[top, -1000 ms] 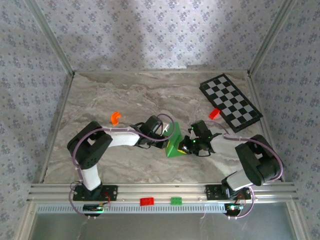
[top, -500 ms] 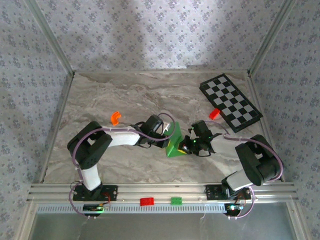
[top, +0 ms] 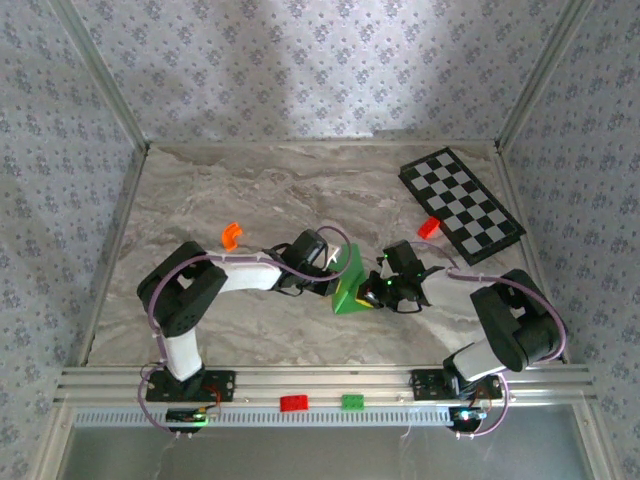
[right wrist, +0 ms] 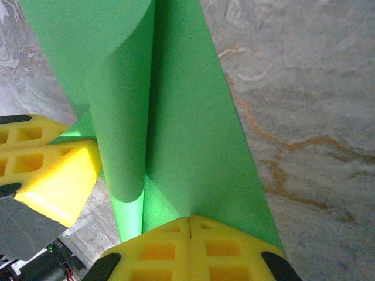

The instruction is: Fold a paper plane with a square sheet of paper (pick it up from the middle)

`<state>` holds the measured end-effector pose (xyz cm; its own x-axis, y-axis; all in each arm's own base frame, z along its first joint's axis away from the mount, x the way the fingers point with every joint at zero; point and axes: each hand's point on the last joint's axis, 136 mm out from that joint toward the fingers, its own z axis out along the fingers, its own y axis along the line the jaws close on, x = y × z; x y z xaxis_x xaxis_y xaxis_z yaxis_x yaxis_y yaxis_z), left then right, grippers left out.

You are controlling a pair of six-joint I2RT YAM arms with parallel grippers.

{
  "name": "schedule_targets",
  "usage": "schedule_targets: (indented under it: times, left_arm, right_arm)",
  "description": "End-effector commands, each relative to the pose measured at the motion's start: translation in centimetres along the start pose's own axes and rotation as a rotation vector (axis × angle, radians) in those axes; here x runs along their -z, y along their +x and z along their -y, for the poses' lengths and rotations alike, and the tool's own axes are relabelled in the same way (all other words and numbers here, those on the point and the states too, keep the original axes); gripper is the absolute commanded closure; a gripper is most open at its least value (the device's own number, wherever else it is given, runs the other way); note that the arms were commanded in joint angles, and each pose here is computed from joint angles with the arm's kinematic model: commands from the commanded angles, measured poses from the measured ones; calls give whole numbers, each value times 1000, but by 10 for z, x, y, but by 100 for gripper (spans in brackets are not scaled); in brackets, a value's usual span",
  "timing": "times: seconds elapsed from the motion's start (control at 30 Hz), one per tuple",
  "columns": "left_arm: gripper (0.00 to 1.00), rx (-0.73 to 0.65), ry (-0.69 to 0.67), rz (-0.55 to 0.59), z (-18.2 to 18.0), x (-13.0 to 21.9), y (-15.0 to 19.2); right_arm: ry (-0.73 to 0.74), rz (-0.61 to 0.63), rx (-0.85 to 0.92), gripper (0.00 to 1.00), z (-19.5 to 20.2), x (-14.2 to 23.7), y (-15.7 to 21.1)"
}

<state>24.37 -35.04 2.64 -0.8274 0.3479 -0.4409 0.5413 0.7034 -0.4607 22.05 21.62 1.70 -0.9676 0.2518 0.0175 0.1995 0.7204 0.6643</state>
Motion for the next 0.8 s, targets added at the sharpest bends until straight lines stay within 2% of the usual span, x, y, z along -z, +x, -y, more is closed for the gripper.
schedule_targets:
  times: [0.0, 0.37, 0.57, 0.77]
  left_arm:
    - [98, -14, 15, 8, 2, -3, -8]
    - [98, 0, 5, -19, -3, -8, 2]
    - [99, 4, 4, -32, -5, -10, 6]
    - [98, 12, -2, -46, -8, -12, 11]
  right_arm:
    - [108, -24, -46, 100, 33, -3, 11]
    - [95, -20, -48, 99, 30, -3, 9]
    - [25, 6, -28, 97, 9, 0, -1]
    - [-38, 85, -19, 95, -12, 18, -17]
